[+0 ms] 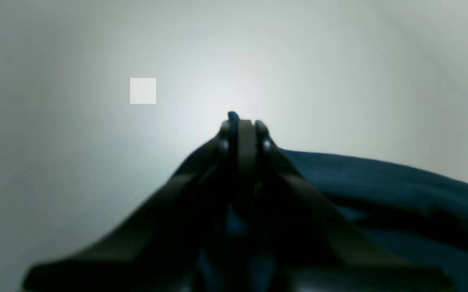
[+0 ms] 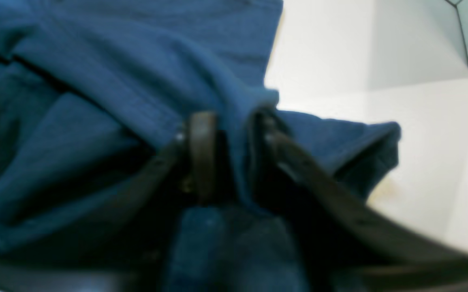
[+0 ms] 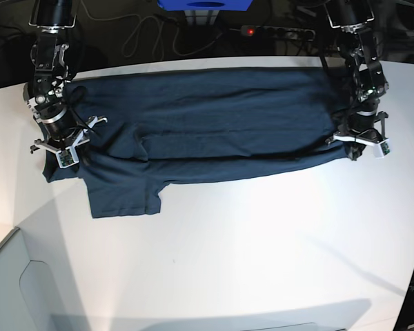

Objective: Fold the T-shirt properly

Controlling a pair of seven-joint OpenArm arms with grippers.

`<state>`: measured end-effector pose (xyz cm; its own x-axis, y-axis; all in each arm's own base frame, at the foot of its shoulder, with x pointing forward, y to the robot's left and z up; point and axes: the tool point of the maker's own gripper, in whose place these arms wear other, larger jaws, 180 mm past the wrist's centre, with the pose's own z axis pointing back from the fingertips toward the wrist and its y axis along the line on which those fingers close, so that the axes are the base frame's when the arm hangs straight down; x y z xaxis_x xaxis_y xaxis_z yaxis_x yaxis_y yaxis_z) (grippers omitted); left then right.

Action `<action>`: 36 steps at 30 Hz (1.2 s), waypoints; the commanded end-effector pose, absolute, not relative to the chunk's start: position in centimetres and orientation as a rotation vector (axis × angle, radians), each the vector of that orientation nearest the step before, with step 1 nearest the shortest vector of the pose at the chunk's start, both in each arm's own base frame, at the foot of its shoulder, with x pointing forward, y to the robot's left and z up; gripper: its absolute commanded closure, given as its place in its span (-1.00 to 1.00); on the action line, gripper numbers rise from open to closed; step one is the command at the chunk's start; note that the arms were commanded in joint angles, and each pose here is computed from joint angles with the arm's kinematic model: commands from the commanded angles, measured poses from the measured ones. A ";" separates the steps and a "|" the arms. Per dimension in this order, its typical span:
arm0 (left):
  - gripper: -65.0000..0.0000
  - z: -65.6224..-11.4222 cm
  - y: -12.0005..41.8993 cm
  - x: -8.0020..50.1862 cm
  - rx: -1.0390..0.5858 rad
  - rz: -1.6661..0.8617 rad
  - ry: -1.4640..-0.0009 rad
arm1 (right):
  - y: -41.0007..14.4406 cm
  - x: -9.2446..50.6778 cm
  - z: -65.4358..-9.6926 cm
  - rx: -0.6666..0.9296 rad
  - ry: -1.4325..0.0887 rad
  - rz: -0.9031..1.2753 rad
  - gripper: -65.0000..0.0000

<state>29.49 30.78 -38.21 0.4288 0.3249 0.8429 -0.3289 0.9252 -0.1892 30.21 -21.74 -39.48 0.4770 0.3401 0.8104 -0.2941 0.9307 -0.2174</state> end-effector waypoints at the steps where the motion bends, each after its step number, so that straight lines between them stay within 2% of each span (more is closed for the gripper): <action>1: 1.00 -36.9 31.3 30.2 0.016 0.402 -1.099 | -22.1 31.2 -37.8 -0.067 -1.052 0.398 0.20; 3: 1.00 -37.2 31.3 30.1 0.011 0.402 -1.074 | -22.1 31.5 -36.7 -0.079 -1.076 0.413 -0.20; 5: 1.00 -37.6 31.2 29.8 0.007 0.404 -1.049 | -21.9 31.9 -35.1 -0.093 -1.108 0.434 -0.46; 7: 1.00 -37.4 31.2 29.9 0.007 0.402 -1.050 | -21.5 32.3 -33.7 -0.103 -1.146 0.450 -0.63; 11: 1.00 -37.3 31.2 29.9 0.008 0.404 -1.052 | -21.3 34.3 -31.6 -0.127 -1.182 0.451 -0.67; 15: 1.00 -37.3 31.3 29.9 0.011 0.404 -1.051 | -21.2 37.5 -32.8 -0.131 -1.064 0.433 -0.66; 22: 1.00 -37.3 31.3 29.9 0.010 0.404 -1.053 | -21.6 41.0 -38.3 -0.065 -0.855 0.378 -0.33; 27: 1.00 -36.9 31.3 30.4 0.010 0.403 -1.064 | -21.1 41.1 -41.6 -0.004 -0.770 0.329 -0.27; 31: 1.00 -37.1 31.3 30.3 0.011 0.404 -1.061 | -20.8 40.7 -42.1 0.002 -0.757 0.332 -0.20; 33: 1.00 -37.1 31.3 30.3 0.011 0.404 -1.061 | -20.7 40.6 -42.1 0.004 -0.754 0.334 0.03; 36: 1.00 -37.1 31.3 30.4 0.012 0.404 -1.061 | -20.2 40.6 -42.3 0.012 -0.749 0.335 0.63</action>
<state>29.59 30.74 -38.51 0.4609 0.3361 0.8214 -0.3355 0.9228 -0.1893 40.31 -19.45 -42.67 0.6747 0.2674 0.6879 -0.3000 0.9509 -0.0754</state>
